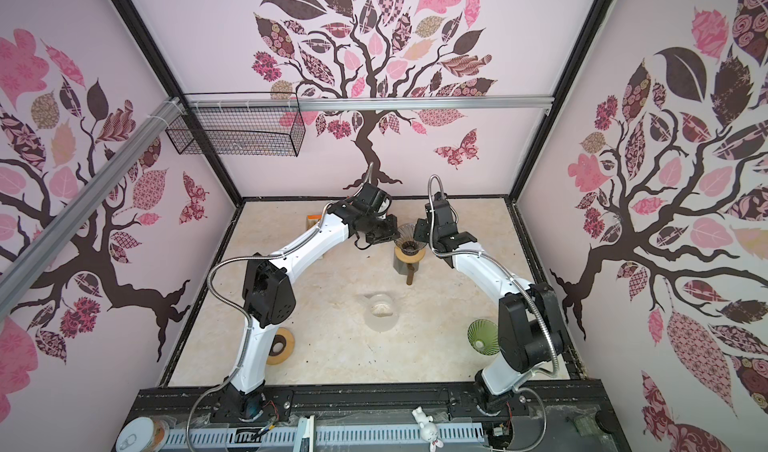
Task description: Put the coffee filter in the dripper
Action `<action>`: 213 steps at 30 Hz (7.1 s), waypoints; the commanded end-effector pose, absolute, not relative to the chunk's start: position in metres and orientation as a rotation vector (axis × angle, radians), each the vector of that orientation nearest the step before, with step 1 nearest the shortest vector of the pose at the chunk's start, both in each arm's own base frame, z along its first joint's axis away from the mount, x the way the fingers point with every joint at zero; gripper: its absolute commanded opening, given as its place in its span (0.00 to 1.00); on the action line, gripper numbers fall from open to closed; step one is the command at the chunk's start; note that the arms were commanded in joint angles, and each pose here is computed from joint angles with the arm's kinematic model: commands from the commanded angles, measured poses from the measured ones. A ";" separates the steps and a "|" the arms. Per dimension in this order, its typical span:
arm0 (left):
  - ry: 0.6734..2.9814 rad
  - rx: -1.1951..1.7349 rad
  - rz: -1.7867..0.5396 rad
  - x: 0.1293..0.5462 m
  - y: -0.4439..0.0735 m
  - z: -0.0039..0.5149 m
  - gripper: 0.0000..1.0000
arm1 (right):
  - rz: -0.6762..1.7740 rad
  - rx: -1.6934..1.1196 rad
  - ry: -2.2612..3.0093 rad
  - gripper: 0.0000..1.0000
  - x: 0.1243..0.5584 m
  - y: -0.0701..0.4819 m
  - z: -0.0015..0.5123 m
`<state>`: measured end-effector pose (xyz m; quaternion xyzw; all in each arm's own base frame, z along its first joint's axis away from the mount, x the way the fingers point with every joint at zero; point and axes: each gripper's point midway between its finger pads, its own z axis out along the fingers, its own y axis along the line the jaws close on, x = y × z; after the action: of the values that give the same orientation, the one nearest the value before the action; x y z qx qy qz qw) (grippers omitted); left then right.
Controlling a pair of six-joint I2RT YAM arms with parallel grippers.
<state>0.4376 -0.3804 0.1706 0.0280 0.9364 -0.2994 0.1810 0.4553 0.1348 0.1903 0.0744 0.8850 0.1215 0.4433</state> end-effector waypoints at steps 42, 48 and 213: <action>2.740 0.159 -0.571 0.421 -0.360 0.115 0.00 | 0.300 0.226 2.305 0.00 0.425 0.125 0.160; 2.737 0.144 -0.610 0.424 -0.362 0.122 0.00 | 0.313 0.225 2.235 0.07 0.431 0.125 0.197; 2.638 -0.202 -0.076 0.531 -0.082 0.137 0.15 | 1.031 -0.127 1.909 1.00 0.305 0.223 0.254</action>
<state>0.5234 -0.0783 0.1338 -0.0808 0.9679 -0.0332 0.2356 0.3033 0.2217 0.2552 -0.0533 0.7752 0.4233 0.4658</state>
